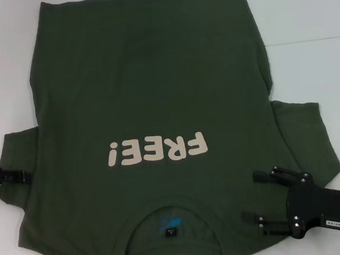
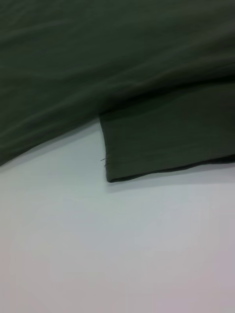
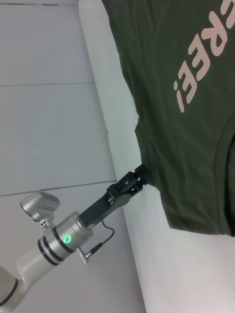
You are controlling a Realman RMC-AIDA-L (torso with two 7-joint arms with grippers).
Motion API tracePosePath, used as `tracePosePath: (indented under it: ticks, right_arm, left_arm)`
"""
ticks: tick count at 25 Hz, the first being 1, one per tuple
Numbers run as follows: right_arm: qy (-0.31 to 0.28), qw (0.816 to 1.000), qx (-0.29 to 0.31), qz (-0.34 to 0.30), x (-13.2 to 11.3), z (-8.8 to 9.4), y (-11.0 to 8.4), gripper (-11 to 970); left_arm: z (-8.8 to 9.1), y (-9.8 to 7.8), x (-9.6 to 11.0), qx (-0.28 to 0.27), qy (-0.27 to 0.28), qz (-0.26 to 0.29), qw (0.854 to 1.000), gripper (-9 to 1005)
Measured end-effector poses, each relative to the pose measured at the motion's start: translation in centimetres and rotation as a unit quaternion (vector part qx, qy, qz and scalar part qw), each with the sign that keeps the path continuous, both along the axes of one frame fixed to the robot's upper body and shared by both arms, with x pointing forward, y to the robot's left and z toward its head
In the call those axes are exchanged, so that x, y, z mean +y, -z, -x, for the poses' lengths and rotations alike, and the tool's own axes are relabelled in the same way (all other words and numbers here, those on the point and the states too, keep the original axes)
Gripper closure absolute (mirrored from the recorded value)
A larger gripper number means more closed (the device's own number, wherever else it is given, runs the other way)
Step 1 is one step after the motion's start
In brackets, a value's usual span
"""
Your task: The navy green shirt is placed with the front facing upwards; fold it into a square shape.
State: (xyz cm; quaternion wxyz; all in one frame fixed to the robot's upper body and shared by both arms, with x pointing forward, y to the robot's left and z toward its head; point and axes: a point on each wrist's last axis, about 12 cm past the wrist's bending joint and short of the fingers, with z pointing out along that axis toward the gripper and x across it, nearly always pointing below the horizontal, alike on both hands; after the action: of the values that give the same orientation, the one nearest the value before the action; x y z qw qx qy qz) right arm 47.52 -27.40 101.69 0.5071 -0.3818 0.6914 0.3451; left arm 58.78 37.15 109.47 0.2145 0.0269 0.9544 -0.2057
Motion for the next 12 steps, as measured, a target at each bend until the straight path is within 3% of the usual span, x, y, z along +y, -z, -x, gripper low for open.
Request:
tracePosePath:
  ticks: [6,12]
  right_arm:
    - [0.000,1.000,0.000,0.000,0.03,-0.04,-0.02,42]
    - [-0.002,1.000,0.000,0.000,0.07,-0.06,-0.02,42]
  left_arm:
    - [-0.02,0.03,0.01,0.001,-0.003,-0.001,1.000,83]
    - [-0.14,-0.02,-0.32,0.005,0.006,-0.007,1.000,218]
